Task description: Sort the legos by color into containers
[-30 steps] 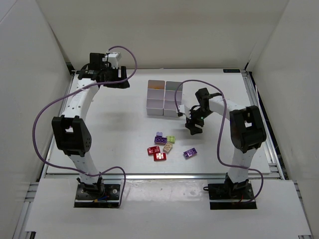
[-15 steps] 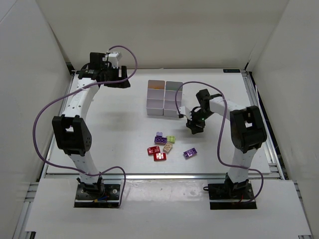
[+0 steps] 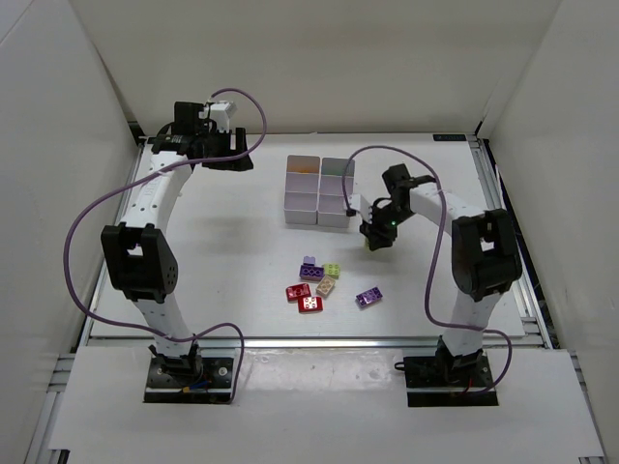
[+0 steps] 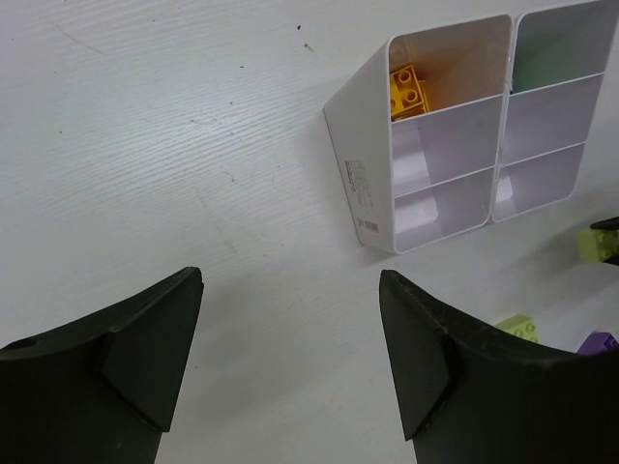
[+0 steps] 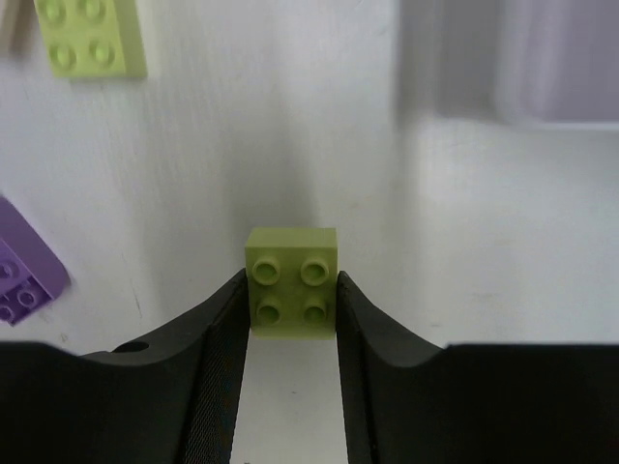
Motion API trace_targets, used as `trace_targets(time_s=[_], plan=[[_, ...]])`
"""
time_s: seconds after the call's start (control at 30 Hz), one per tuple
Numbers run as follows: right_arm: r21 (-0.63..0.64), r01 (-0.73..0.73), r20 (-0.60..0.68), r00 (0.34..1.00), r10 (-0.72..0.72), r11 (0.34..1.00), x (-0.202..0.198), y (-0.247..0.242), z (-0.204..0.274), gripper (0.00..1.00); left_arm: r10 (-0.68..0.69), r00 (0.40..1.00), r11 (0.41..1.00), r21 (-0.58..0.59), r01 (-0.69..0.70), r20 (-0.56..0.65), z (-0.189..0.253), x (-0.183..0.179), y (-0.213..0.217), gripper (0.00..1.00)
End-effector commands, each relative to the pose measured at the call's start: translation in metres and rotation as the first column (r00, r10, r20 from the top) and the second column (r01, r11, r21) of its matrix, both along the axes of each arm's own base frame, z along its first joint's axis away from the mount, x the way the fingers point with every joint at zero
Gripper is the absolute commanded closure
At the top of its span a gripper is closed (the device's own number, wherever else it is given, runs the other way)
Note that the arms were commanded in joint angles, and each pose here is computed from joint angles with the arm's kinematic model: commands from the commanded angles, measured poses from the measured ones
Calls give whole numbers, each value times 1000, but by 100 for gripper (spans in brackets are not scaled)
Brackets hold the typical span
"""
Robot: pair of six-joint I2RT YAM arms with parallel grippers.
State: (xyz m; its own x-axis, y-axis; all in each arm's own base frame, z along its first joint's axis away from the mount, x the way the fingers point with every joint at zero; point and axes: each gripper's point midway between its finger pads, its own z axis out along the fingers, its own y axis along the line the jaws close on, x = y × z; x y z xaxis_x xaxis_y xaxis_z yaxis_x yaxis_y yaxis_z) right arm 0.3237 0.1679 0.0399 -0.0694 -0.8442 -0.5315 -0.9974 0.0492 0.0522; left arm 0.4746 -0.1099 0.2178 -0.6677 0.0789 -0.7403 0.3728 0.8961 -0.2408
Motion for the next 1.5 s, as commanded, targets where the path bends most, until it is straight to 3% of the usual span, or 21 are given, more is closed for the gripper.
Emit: trace_targets(time_s=[0.0, 0.17, 0.33, 1.07, 1.27, 1.47], plan=[[182, 99, 109, 987, -120, 978, 34, 28, 80, 74, -10, 1000, 1000, -25, 10, 4, 7, -3, -2, 16], [346, 204, 163, 948, -273, 916, 78, 55, 149, 74, -12, 1000, 1000, -28, 12, 13, 11, -3, -3, 16], [378, 205, 275, 906, -321, 903, 106, 77, 176, 75, -13, 999, 1000, -17, 13, 31, 16, 0, -1, 15], [302, 181, 305, 912, -275, 936, 140, 108, 128, 73, -3, 998, 1000, 18, 2, 59, 18, 15, 3, 15], [288, 178, 323, 907, -271, 941, 146, 109, 122, 66, -3, 999, 1000, 16, 3, 53, 16, 15, 3, 14], [277, 182, 331, 904, -272, 943, 147, 108, 118, 52, -5, 999, 1000, 14, 4, 49, 15, 14, 3, 14]])
